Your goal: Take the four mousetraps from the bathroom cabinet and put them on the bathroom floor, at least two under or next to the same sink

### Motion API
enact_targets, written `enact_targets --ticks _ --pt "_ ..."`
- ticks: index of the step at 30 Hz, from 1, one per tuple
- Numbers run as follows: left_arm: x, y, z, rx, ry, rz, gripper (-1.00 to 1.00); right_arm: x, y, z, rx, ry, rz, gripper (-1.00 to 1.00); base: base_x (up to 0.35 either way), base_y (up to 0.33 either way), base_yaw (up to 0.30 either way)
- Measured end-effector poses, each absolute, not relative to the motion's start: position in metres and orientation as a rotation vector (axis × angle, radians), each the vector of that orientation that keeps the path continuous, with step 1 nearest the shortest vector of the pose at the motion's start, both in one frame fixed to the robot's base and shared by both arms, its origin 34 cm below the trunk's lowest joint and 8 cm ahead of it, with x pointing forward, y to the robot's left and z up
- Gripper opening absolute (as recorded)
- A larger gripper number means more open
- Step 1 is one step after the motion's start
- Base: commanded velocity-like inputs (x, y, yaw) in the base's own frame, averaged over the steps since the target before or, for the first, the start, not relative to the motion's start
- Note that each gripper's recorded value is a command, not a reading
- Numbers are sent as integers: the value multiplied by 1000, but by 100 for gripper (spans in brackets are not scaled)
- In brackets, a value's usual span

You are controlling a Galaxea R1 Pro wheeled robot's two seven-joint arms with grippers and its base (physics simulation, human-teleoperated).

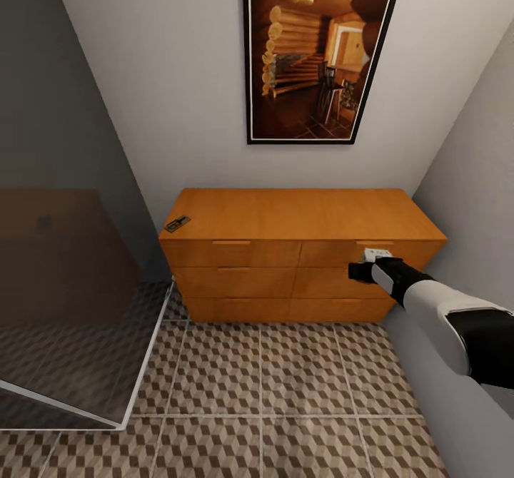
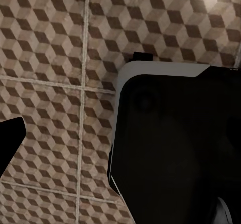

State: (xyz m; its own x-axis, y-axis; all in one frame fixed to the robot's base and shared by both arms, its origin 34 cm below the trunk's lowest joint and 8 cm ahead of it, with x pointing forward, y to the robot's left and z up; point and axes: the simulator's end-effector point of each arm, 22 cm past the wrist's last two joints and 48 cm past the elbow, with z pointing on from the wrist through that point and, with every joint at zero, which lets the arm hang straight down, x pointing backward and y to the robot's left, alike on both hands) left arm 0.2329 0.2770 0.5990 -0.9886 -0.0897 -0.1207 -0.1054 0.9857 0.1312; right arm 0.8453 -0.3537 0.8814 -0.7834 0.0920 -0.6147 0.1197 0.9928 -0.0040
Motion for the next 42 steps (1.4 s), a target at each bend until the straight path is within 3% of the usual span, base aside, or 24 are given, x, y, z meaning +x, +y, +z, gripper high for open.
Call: enact_targets --ticks 9,12,24,30,42 --pt "233 277 599 -149 3016 208 100 726 -308 753 78 2557 -24 -100 0 0 0" --pt "233 277 599 -149 3015 208 100 614 -272 679 35 2626 19 -100 0 0 0" --pt "234 277 599 -150 3014 209 100 399 -233 612 21 2746 86 -100 0 0 0" --pt "234 279 599 -150 3014 212 100 367 -217 608 11 2771 117 -100 0 0 0" --pt "240 286 600 -154 2998 224 100 390 -215 617 5 2670 112 -100 0 0 0"
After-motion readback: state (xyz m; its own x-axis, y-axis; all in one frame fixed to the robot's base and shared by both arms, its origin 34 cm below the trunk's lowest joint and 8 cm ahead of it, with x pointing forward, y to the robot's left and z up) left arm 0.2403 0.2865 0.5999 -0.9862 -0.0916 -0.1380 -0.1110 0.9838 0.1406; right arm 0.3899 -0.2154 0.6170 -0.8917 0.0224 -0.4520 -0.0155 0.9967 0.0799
